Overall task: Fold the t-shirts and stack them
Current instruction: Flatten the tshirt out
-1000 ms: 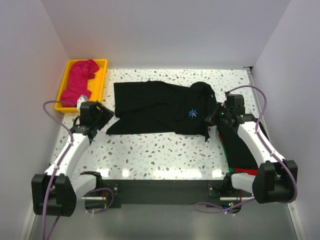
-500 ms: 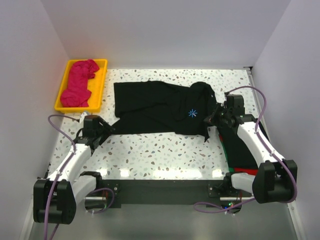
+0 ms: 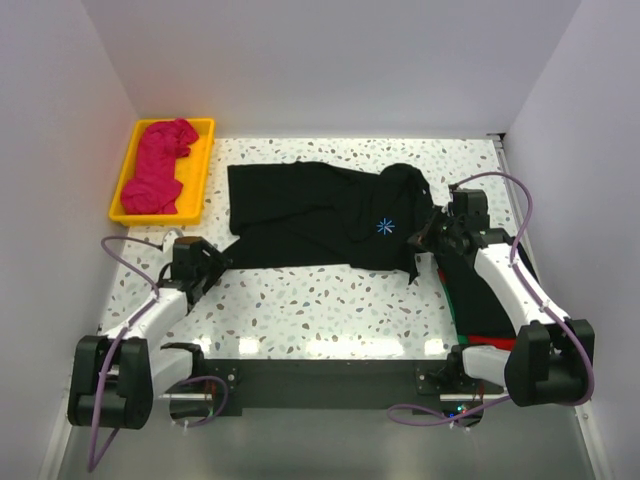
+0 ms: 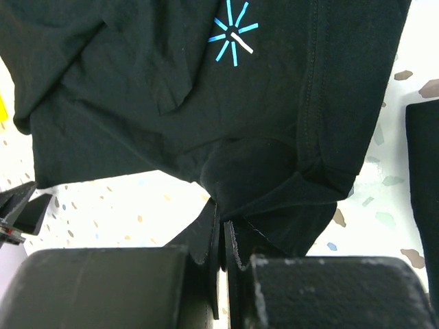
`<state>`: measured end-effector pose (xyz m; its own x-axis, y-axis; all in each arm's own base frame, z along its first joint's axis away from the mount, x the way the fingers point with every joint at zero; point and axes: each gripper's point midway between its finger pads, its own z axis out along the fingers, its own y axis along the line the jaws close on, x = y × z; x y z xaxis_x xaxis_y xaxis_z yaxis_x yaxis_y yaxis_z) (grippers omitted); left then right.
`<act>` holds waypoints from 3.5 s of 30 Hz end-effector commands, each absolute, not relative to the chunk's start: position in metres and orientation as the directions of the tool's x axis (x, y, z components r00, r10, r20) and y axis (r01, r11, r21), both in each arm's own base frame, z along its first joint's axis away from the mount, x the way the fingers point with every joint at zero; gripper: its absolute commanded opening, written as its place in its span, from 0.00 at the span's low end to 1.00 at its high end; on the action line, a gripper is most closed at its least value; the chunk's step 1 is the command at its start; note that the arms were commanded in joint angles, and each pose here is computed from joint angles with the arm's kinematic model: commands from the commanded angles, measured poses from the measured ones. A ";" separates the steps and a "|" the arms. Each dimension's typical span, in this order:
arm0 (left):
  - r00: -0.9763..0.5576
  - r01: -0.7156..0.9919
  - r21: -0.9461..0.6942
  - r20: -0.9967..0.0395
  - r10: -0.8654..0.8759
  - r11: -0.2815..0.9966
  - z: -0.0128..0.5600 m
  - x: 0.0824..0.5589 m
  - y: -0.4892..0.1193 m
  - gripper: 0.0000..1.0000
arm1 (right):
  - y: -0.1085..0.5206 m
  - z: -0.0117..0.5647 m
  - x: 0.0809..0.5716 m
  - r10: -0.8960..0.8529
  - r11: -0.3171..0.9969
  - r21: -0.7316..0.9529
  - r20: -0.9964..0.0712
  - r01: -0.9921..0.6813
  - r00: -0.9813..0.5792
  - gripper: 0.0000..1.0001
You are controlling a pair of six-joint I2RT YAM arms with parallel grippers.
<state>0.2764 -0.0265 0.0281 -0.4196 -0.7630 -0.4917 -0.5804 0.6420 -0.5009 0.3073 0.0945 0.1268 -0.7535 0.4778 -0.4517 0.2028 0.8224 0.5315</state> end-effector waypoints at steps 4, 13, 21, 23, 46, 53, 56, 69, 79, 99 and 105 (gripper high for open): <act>-0.319 -0.560 -0.536 -0.564 -0.762 0.631 0.034 0.298 -0.013 0.66 | 0.099 0.136 0.315 0.478 0.812 0.558 -0.469 0.170 -0.743 0.00; -0.311 -0.545 -0.540 -0.579 -0.753 0.641 0.036 0.306 -0.013 0.49 | 0.097 0.137 0.312 0.481 0.814 0.554 -0.474 0.175 -0.737 0.00; -0.286 -0.525 -0.542 -0.614 -0.736 0.656 0.052 0.317 -0.009 0.24 | 0.096 0.142 0.311 0.482 0.816 0.552 -0.484 0.173 -0.731 0.00; -0.284 -0.515 -0.549 -0.616 -0.735 0.659 0.056 0.319 -0.010 0.16 | 0.095 0.143 0.310 0.483 0.816 0.550 -0.485 0.176 -0.729 0.00; -0.059 -0.228 -0.676 -0.708 -0.703 0.700 0.312 0.327 -0.014 0.00 | 0.072 0.301 0.307 0.566 0.800 0.583 -0.656 0.141 -0.500 0.00; 0.090 -0.079 -0.704 -0.710 -0.699 0.705 0.421 0.289 -0.013 0.00 | 0.061 0.384 0.268 0.594 0.790 0.606 -0.717 0.093 -0.364 0.00; 0.146 -0.033 -0.710 -0.700 -0.699 0.704 0.454 0.267 -0.010 0.00 | 0.053 0.420 0.245 0.598 0.792 0.606 -0.748 0.072 -0.289 0.00; 0.254 0.080 -0.721 -0.653 -0.714 0.688 0.529 0.236 -0.009 0.00 | 0.033 0.498 0.206 0.597 0.801 0.597 -0.797 0.028 -0.090 0.00; 0.234 0.092 -0.720 -0.656 -0.717 0.688 0.521 0.351 -0.017 0.00 | 0.050 0.495 0.327 0.648 0.759 0.651 -0.756 -0.009 -0.086 0.00; 0.331 0.411 -0.661 -0.534 -0.778 0.628 0.612 0.524 0.028 0.00 | 0.045 0.602 0.458 0.669 0.743 0.630 -0.707 -0.226 0.229 0.00; 0.160 0.259 -0.765 -0.568 -0.807 0.590 0.489 0.538 0.025 0.00 | 0.042 0.499 0.464 0.683 0.730 0.680 -0.728 -0.070 0.061 0.00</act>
<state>0.5452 0.0198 0.5199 0.1802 -0.7964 -0.5772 0.2727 0.6043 -0.7486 0.4684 0.0537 0.5208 0.0496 0.6677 -0.7428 -0.1119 0.7427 0.6602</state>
